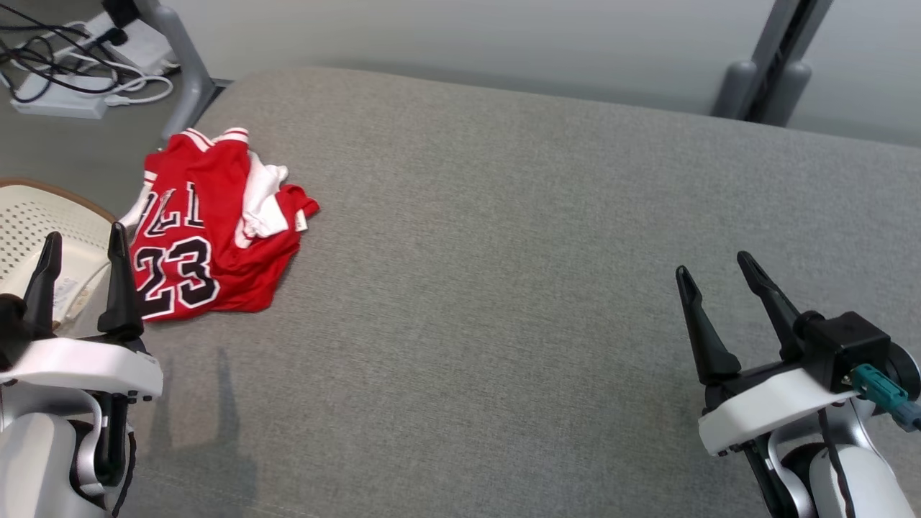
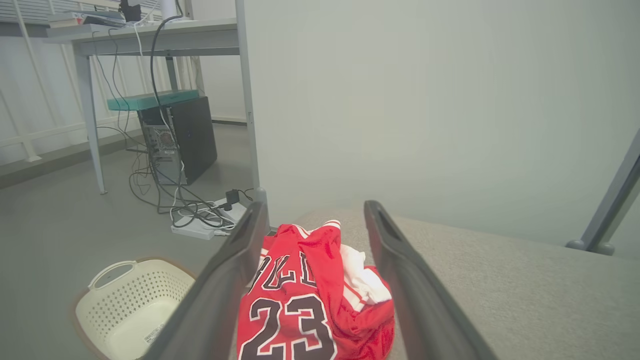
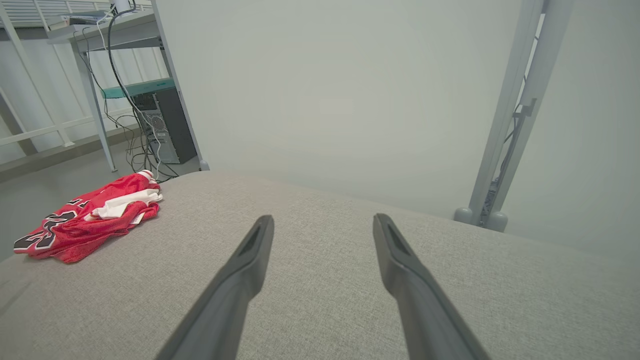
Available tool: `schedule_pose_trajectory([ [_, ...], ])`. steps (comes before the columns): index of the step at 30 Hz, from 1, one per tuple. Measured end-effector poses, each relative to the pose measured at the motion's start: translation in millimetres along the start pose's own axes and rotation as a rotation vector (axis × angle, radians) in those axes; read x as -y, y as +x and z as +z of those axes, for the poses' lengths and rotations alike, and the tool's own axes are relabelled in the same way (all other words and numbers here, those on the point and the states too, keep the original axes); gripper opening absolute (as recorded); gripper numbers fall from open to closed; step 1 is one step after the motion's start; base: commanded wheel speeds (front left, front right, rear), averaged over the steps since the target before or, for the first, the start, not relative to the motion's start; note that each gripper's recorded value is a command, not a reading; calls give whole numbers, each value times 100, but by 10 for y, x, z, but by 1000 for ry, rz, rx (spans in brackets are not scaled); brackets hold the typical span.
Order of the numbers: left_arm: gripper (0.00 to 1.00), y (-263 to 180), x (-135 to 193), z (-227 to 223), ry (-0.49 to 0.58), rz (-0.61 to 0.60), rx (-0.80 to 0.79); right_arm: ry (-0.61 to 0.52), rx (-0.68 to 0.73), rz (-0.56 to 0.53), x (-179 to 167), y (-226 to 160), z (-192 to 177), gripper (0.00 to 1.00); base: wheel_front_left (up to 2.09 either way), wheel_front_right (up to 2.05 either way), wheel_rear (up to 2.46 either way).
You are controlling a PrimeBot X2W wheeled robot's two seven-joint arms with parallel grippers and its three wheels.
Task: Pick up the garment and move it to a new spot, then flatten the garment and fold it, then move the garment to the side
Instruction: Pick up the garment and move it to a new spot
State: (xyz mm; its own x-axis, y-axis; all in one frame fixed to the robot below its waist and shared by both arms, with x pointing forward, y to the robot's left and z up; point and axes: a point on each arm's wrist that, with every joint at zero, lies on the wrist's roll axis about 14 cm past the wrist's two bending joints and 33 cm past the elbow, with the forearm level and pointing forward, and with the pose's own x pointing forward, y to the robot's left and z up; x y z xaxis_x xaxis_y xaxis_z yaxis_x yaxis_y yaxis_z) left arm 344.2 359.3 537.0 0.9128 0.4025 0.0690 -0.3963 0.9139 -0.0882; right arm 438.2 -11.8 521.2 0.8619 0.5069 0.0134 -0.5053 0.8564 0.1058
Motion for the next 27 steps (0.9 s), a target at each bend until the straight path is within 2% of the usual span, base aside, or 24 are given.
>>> schedule_pose_trajectory([
  [9,100,476,95,-1023,-19,1,-313,-8,11,-74,394,162,-72,100,0,0,0],
  [16,100,568,181,-1822,-47,20,-565,2,-26,-142,709,173,-311,100,0,0,0],
  [20,100,601,247,-2071,-59,25,-640,5,-51,-179,850,121,-436,100,0,0,0],
  [21,88,619,253,-2094,-60,26,-645,7,-54,-185,871,108,-449,100,0,0,0],
  [22,35,640,259,-2102,-59,25,-643,7,-55,-191,889,98,-452,100,0,0,0],
  [23,0,658,258,-2098,-56,24,-635,5,-49,-195,904,88,-441,100,0,0,0],
  [27,0,715,267,-1994,-41,12,-583,-8,-20,-210,940,56,-336,100,0,0,0],
])
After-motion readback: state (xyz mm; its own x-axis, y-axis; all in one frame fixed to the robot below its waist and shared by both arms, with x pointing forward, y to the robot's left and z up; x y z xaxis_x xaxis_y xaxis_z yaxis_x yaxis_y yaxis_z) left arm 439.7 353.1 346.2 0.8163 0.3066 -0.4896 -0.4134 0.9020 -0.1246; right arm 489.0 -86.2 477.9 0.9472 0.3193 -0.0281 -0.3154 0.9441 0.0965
